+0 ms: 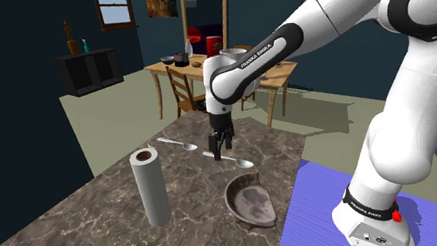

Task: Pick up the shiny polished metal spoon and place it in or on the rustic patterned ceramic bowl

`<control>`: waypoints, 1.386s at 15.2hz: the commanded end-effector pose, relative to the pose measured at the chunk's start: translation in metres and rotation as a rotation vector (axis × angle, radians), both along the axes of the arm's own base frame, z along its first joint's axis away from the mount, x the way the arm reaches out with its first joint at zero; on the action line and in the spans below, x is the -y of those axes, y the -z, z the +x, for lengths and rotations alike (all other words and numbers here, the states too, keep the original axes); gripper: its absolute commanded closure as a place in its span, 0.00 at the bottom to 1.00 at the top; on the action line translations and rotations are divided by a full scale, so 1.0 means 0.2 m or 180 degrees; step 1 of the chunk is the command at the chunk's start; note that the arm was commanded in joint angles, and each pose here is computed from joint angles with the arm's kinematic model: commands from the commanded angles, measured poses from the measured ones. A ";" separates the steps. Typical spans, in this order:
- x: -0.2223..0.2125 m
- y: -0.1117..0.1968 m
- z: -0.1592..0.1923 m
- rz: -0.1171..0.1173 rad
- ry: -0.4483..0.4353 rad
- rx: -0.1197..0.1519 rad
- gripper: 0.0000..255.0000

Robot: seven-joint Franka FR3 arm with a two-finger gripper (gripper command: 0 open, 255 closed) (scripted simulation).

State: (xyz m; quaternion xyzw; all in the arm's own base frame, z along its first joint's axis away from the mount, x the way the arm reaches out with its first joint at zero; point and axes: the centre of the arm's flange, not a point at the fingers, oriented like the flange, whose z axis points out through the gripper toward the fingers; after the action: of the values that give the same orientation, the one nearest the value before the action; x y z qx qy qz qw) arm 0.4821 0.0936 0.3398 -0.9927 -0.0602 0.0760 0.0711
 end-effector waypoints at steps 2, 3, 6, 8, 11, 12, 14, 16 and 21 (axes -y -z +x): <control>-0.01 0.04 -0.01 0.0000 0.0000 0.0002 0.00; -0.01 0.04 -0.01 0.0000 0.0000 0.0002 0.00; -0.01 0.04 -0.01 0.0000 0.0000 0.0002 0.00; -0.01 0.04 -0.01 0.0000 0.0000 0.0002 0.00; -0.01 0.04 -0.01 0.0000 0.0000 0.0002 1.00; -0.01 0.04 -0.01 0.0000 0.0000 0.0002 1.00; -0.01 0.03 0.00 0.0000 0.0000 0.0002 1.00; 0.00 0.03 0.00 0.0000 0.0000 0.0002 1.00; -0.01 -0.04 -0.01 0.0000 0.0000 0.0002 1.00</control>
State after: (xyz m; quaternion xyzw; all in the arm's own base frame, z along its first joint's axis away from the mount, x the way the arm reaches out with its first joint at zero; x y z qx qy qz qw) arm 0.4804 0.0943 0.3445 -0.9928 -0.0602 0.0755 0.0711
